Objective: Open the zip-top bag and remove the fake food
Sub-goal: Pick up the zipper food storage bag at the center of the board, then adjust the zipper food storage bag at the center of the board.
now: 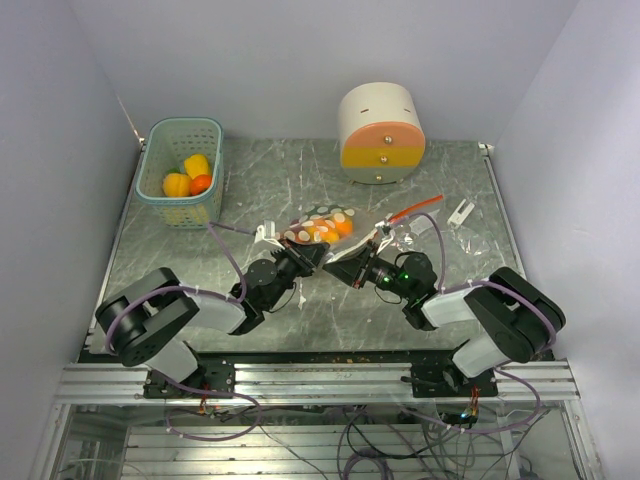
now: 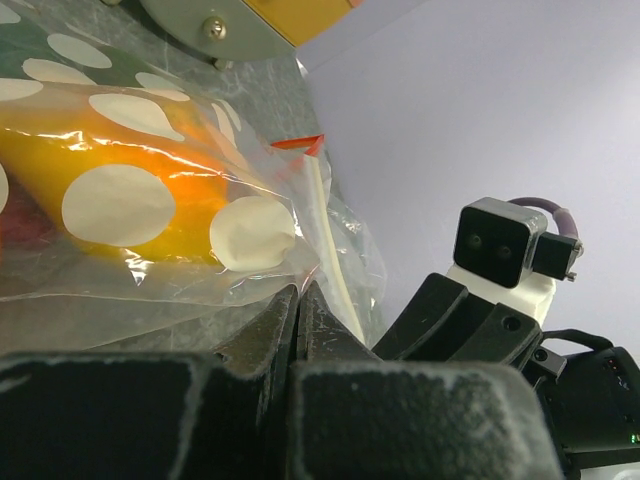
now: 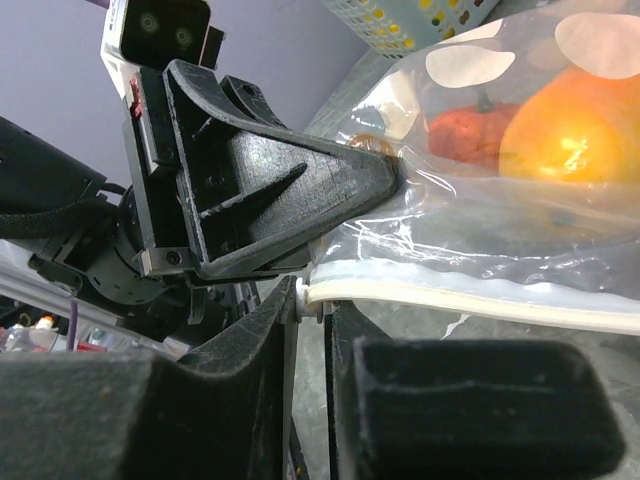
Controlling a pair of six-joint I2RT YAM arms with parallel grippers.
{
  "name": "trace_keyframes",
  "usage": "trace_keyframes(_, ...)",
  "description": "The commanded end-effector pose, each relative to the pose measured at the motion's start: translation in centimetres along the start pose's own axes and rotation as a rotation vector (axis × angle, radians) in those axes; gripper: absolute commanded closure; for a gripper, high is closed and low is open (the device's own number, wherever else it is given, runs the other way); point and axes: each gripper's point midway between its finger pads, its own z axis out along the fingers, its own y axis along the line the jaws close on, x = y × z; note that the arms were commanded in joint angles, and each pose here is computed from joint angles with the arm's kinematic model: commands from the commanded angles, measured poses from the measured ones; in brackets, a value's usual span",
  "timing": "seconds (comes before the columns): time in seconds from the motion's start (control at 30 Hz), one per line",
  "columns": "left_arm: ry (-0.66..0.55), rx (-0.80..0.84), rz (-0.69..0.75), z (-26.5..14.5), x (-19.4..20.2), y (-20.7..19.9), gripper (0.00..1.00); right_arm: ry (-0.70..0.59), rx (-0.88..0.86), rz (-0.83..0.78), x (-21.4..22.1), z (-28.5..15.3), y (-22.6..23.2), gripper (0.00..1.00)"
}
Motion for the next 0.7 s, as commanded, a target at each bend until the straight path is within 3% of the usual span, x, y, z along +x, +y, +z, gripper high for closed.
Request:
trace_keyframes(0.0, 0.005, 0.11, -0.024, 0.3, -0.1, -2.7, 0.93, -0.043, -0.006, -0.044, -1.2, 0.1, 0.4, 0.85)
trace_keyframes(0.2, 0.032, 0.127, -0.013, 0.2, 0.6, -2.9, 0.93, -0.041, -0.014, -0.052, -1.5, 0.3, 0.7, 0.84)
trace_keyframes(0.5, 0.051, 0.158, -0.019, 0.2, 1.1, -3.2, 0.93, -0.053, 0.028, -0.047, -1.8, -0.1, 0.1, 0.72)
trace_keyframes(0.67, 0.052, 0.16, -0.015, 0.2, 1.1, -3.2, 0.93, -0.058, 0.034, -0.044, -1.9, -0.2, 0.0, 0.72)
